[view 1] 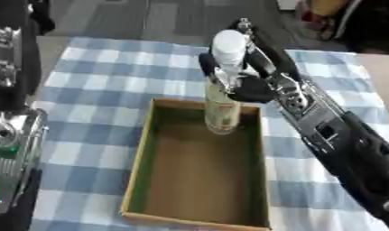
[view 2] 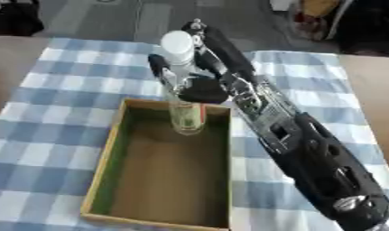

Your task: Pick up objects on the table and place them in the box.

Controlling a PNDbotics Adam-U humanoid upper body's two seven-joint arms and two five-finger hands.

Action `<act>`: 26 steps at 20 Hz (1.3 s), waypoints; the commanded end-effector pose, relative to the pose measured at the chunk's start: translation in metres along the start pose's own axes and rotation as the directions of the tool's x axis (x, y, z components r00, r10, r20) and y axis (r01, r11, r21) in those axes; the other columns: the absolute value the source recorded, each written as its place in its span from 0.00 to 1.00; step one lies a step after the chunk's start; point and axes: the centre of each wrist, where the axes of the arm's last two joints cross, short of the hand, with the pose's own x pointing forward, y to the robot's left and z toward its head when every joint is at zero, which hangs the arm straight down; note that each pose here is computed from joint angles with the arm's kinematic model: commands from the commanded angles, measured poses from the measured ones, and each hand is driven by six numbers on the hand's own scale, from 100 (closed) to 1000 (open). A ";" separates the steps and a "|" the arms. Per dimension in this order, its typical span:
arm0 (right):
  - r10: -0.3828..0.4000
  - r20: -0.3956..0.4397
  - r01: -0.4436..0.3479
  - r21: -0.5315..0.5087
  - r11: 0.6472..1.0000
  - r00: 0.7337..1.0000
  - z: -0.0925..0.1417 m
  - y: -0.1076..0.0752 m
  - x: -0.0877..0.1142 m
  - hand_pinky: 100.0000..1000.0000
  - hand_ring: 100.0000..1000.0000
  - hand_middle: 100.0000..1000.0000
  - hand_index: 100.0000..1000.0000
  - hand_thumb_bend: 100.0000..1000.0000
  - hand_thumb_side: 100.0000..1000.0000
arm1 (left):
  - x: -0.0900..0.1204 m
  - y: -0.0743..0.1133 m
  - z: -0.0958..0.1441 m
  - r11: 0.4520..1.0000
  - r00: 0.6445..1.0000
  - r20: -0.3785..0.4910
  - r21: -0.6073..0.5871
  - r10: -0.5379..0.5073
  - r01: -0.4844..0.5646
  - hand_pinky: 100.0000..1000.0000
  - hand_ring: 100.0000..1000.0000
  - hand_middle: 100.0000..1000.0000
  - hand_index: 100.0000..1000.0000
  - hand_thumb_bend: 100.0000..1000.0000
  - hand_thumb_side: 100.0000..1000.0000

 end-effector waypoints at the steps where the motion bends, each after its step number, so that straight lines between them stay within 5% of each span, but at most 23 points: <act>1: 0.000 0.019 0.000 -0.002 1.000 1.000 -0.003 -0.002 0.003 0.00 0.00 0.00 0.00 0.00 0.76 | 0.006 0.002 -0.006 1.000 0.999 0.032 -0.002 -0.003 0.003 0.64 0.51 0.72 0.81 0.40 0.91; 8: -0.008 0.024 0.008 -0.004 1.000 1.000 -0.003 0.001 0.003 0.00 0.00 0.00 0.00 0.00 0.82 | 0.006 0.002 -0.006 1.000 0.999 0.033 -0.004 -0.001 0.001 0.64 0.51 0.72 0.81 0.40 0.91; 10: -0.013 0.026 0.013 -0.002 1.000 1.000 -0.002 0.002 0.002 0.00 0.00 0.00 0.07 0.00 0.85 | 0.006 0.002 -0.006 1.000 0.999 0.032 -0.004 -0.001 0.001 0.64 0.51 0.72 0.81 0.40 0.91; 11: -0.015 0.029 0.015 0.003 1.000 0.999 -0.001 0.003 0.001 0.00 0.00 0.01 0.25 0.00 0.86 | 0.006 0.002 -0.006 1.000 0.999 0.032 -0.004 -0.001 0.001 0.64 0.51 0.72 0.81 0.40 0.91; 12: -0.016 0.033 0.016 0.007 1.000 0.999 -0.001 0.003 0.001 0.00 0.00 0.00 0.20 0.00 0.85 | 0.006 0.002 -0.006 1.000 1.000 0.031 -0.005 -0.001 0.001 0.64 0.51 0.72 0.81 0.40 0.91; 13: -0.017 0.036 0.017 0.006 1.000 0.999 0.000 0.004 0.000 0.00 0.06 0.10 0.35 0.00 0.87 | 0.006 0.002 -0.006 1.000 1.000 0.031 -0.005 -0.001 0.001 0.64 0.51 0.72 0.81 0.40 0.91; 16: -0.014 0.048 0.014 -0.001 1.000 0.999 0.000 0.004 0.000 0.01 0.21 0.24 0.47 0.00 0.89 | 0.006 0.002 -0.006 1.000 1.000 0.031 -0.006 0.000 0.000 0.64 0.51 0.72 0.81 0.40 0.91; 17: -0.011 0.050 0.012 -0.003 1.000 0.999 0.000 0.004 -0.001 0.11 0.28 0.30 0.52 0.01 0.89 | 0.006 0.002 -0.006 1.000 1.000 0.031 -0.006 0.000 0.000 0.64 0.51 0.72 0.81 0.40 0.91; 22: 0.006 0.055 -0.007 0.009 1.000 0.998 0.002 0.007 -0.003 0.25 0.37 0.40 0.63 0.04 0.93 | 0.006 0.002 -0.006 1.000 0.999 0.032 -0.006 0.000 0.000 0.64 0.51 0.72 0.81 0.40 0.91; 26: 0.032 0.059 -0.036 0.067 0.997 0.998 0.004 0.009 -0.005 0.65 0.57 0.60 0.84 0.20 1.00 | 0.006 0.002 -0.006 1.000 0.999 0.032 -0.007 0.000 0.000 0.64 0.51 0.72 0.81 0.40 0.91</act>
